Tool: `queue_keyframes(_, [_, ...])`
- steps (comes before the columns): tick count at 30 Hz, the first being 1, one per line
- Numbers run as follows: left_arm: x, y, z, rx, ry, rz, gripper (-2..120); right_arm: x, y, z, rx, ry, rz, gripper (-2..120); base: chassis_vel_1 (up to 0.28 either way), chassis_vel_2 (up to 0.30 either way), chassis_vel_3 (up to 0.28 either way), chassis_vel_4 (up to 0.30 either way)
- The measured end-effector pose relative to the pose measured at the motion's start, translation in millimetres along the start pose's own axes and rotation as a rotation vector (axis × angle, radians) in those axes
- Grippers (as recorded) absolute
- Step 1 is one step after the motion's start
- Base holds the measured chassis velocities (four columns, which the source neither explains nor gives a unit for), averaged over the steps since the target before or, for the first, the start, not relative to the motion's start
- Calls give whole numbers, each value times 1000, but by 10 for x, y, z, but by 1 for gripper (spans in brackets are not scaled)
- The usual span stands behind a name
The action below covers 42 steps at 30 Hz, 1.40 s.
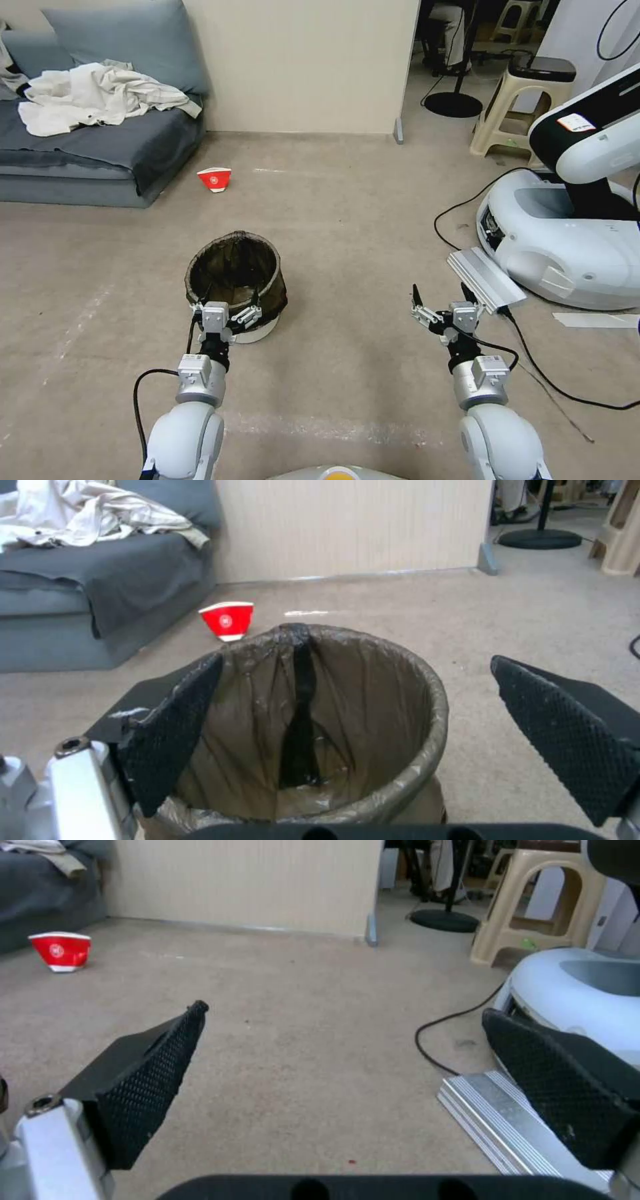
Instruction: Pick up the trash can from the floor.
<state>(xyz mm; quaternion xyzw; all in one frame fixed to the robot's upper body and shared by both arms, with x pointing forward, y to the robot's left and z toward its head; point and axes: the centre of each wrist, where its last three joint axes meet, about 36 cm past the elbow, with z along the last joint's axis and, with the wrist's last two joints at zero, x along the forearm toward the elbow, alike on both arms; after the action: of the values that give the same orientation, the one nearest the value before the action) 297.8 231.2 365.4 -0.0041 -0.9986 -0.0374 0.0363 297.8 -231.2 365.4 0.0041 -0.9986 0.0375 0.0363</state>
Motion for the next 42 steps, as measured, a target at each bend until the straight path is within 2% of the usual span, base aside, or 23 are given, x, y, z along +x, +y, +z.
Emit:
queue_keyframes(26, [1, 1, 1, 0, 0, 0, 100, 2, 0, 1, 0, 1, 0, 100, 0, 0, 0, 0])
queue_keyframes(31, [48, 40, -15, 2, -2, -6, 100, 47, -9, -14, -10, 1, 4, 100, 0, 0, 0, 0])
queue_keyframes(32, [147, 128, -44, -2, -4, -25, 100, 166, -31, -46, -26, 3, 14, 100, 0, 0, 0, 0])
queue_keyframes(35, [204, 146, -41, 1, 3, -22, 100, 223, -32, -42, -34, 11, 15, 100, 0, 0, 0, 0])
queue_keyframes(38, [513, 435, -255, -2, -39, -65, 100, 573, -126, -225, -101, -12, 56, 100, 0, 0, 0, 0])
queue_keyframes(39, [513, 435, -255, -2, -39, -65, 100, 573, -126, -225, -101, -12, 56, 100, 0, 0, 0, 0])
queue_keyframes(41, [842, 688, -561, -16, -90, -88, 100, 901, -216, -446, -152, -41, 96, 100, 0, 0, 0, 0])
queue_keyframes(42, [977, 774, -720, -25, -115, -88, 100, 938, -230, -472, -160, -44, 87, 100, 0, 0, 0, 0])
